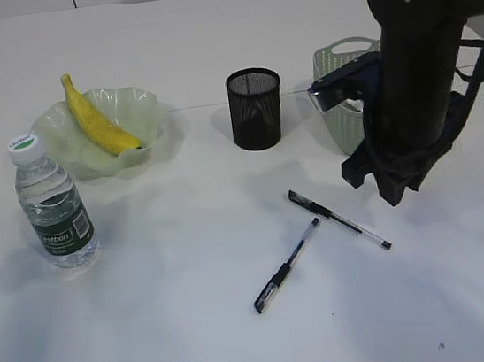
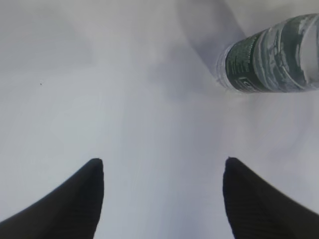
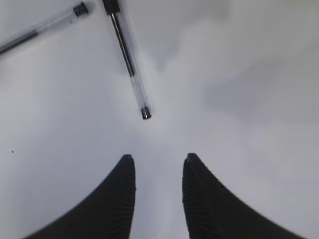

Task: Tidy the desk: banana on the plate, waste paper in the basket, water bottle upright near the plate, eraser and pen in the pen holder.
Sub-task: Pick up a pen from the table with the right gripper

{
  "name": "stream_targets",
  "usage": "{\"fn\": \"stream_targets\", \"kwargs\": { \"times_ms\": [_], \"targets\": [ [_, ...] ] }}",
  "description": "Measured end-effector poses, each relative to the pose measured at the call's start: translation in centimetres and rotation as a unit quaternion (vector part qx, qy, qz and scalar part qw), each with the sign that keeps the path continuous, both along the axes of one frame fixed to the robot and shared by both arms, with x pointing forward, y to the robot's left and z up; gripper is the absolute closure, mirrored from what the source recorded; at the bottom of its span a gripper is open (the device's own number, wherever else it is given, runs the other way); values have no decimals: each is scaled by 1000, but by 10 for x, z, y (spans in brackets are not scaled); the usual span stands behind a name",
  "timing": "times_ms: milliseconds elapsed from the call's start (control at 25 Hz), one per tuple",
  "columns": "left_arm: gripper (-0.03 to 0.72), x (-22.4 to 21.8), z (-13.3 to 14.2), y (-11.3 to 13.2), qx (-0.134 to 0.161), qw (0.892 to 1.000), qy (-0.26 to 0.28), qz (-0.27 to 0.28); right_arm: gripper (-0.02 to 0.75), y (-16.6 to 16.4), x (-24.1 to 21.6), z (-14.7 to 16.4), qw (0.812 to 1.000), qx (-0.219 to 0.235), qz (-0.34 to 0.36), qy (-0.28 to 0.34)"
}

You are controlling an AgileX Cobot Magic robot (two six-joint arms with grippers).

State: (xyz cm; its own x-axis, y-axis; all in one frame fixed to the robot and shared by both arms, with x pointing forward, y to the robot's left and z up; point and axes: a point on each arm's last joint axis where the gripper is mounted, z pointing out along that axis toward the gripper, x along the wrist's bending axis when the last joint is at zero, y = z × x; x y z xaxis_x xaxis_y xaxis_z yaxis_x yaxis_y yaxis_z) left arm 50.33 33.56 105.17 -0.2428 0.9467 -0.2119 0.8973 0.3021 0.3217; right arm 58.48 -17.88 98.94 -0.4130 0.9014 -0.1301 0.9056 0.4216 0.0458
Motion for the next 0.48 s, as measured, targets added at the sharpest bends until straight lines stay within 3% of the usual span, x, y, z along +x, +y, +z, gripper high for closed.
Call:
{"fn": "stream_targets", "kwargs": {
  "times_ms": [480],
  "targets": [
    [160, 0, 0, -1, -9, 1000, -2, 3, 496, 5, 22, -16, 996, 3, 40, -76]
  ]
}}
